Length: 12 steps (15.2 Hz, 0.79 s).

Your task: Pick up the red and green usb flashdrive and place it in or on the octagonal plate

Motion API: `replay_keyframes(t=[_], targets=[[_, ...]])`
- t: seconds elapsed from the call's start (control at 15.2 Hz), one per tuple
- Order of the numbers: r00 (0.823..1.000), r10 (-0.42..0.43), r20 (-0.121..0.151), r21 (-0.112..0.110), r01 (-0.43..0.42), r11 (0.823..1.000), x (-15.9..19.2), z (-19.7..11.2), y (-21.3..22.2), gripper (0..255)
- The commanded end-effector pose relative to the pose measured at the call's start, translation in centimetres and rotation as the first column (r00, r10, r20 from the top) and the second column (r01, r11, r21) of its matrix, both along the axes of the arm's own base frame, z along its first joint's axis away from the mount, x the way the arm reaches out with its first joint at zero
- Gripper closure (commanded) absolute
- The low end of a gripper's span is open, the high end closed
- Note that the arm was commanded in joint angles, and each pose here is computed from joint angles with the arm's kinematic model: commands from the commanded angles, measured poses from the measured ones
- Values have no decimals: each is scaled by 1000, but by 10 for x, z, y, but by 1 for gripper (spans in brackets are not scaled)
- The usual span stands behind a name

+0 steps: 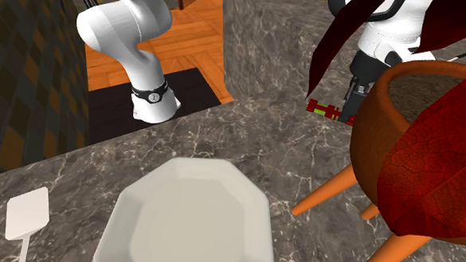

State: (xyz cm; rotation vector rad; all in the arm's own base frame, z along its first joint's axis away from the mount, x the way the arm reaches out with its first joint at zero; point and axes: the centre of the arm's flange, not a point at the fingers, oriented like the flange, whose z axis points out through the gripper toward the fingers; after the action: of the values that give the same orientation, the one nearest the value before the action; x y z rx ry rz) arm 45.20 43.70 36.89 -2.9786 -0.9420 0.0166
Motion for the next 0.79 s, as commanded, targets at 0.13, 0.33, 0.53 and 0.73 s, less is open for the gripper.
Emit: replay_keyframes(t=[0.13,0.33,0.53,0.73], targets=[[1000,0,0,0,0,1000,0,0,0,255],[1000,0,0,0,0,1000,0,0,0,255],[1000,0,0,0,0,1000,0,0,0,255],[1000,0,0,0,0,1000,0,0,0,255]])
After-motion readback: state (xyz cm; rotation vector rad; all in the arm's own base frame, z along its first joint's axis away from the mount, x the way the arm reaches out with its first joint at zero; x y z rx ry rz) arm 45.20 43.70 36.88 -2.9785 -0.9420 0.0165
